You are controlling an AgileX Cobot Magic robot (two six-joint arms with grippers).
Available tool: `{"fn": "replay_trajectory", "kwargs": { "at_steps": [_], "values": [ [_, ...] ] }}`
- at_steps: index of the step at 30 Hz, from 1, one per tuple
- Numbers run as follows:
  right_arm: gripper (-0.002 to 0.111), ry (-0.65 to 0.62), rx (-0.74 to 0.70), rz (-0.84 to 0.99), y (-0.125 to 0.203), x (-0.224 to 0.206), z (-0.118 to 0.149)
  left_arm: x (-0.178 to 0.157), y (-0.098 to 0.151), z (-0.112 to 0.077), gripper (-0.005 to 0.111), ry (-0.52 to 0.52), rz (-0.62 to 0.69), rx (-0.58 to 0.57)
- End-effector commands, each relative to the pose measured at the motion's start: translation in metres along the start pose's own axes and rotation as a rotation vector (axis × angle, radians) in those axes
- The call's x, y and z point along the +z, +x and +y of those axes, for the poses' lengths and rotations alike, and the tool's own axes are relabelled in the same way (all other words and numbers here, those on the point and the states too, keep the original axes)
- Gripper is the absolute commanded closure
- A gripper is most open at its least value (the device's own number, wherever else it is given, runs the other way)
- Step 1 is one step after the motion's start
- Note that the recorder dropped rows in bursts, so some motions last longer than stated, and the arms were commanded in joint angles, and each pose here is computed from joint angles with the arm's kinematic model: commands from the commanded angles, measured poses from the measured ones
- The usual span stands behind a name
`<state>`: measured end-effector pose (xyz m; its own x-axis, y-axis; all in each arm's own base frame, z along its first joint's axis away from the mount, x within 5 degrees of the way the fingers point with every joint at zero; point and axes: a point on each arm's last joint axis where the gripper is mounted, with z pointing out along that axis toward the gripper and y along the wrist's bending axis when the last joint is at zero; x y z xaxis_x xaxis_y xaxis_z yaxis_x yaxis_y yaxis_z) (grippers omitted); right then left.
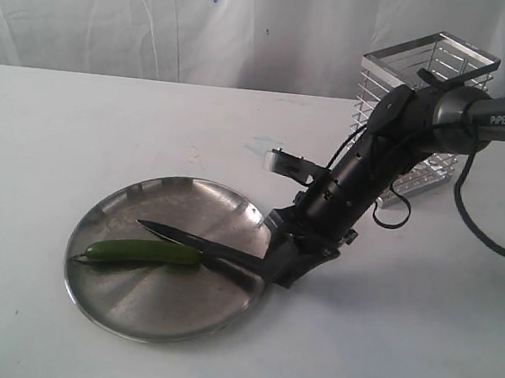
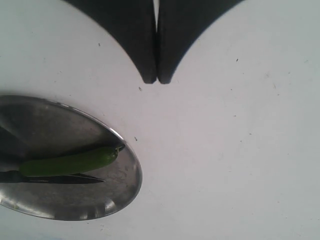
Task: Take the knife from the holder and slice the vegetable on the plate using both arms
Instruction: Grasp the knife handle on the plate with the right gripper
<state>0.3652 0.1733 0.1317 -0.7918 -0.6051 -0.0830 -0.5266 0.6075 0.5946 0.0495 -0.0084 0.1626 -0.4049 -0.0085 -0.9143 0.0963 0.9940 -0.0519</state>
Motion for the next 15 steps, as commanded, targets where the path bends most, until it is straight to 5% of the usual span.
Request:
{"fn": "replay_trajectory", "kwargs": {
  "at_steps": [1, 15],
  "values": [
    [0.083, -0.006, -0.015, 0.004, 0.002, 0.0, 0.0, 0.0, 0.0, 0.0, 0.107, -0.002, -0.005, -0.004],
    [0.108, 0.024, -0.047, -0.015, 0.002, -0.014, 0.009, 0.0, 0.0, 0.0, 0.107, -0.002, -0.005, -0.004]
  ]
}}
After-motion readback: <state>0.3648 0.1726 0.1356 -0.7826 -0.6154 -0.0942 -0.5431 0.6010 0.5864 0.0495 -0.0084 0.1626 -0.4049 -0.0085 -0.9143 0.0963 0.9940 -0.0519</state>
